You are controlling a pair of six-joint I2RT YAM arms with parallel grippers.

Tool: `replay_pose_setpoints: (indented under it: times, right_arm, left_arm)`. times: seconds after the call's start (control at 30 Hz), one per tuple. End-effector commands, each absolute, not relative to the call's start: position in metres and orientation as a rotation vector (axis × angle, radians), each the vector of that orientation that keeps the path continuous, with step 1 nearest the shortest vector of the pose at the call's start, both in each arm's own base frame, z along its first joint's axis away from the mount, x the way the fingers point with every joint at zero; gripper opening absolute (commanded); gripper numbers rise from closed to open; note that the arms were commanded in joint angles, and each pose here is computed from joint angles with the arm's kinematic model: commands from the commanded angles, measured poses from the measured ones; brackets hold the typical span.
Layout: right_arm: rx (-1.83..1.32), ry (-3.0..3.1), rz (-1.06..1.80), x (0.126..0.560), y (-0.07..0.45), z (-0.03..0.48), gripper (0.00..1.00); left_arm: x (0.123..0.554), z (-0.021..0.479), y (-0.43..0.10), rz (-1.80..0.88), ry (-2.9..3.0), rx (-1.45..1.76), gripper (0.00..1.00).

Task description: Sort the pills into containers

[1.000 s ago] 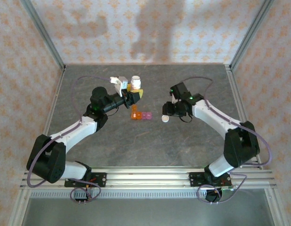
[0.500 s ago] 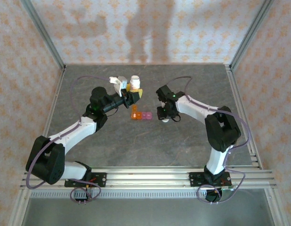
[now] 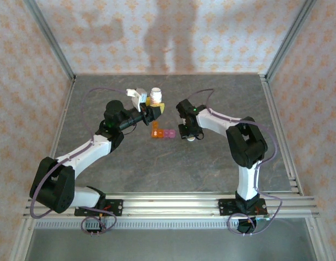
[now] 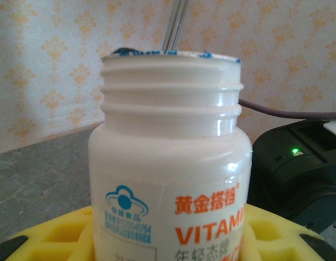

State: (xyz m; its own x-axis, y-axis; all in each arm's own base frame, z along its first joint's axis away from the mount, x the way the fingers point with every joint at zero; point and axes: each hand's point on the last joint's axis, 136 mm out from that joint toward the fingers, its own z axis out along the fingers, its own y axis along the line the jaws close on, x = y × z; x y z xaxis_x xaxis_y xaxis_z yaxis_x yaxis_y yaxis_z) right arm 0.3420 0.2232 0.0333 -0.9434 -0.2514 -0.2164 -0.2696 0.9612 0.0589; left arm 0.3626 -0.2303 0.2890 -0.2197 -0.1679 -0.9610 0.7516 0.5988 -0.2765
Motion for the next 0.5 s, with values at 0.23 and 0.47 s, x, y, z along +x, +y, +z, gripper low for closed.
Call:
replay_pose_setpoints:
  times: [0.23, 0.47]
  right_arm:
    - [-0.425, 2.928, 0.048, 0.344, 0.220, 0.019, 0.15]
    - [-0.300, 2.873, 0.230, 0.357, 0.229, 0.048, 0.00]
  left_arm:
    - [0.361, 0.307, -0.225, -0.878, 1.511, 0.508, 0.02]
    - [0.360, 0.310, -0.225, -0.881, 1.509, 0.507, 0.02]
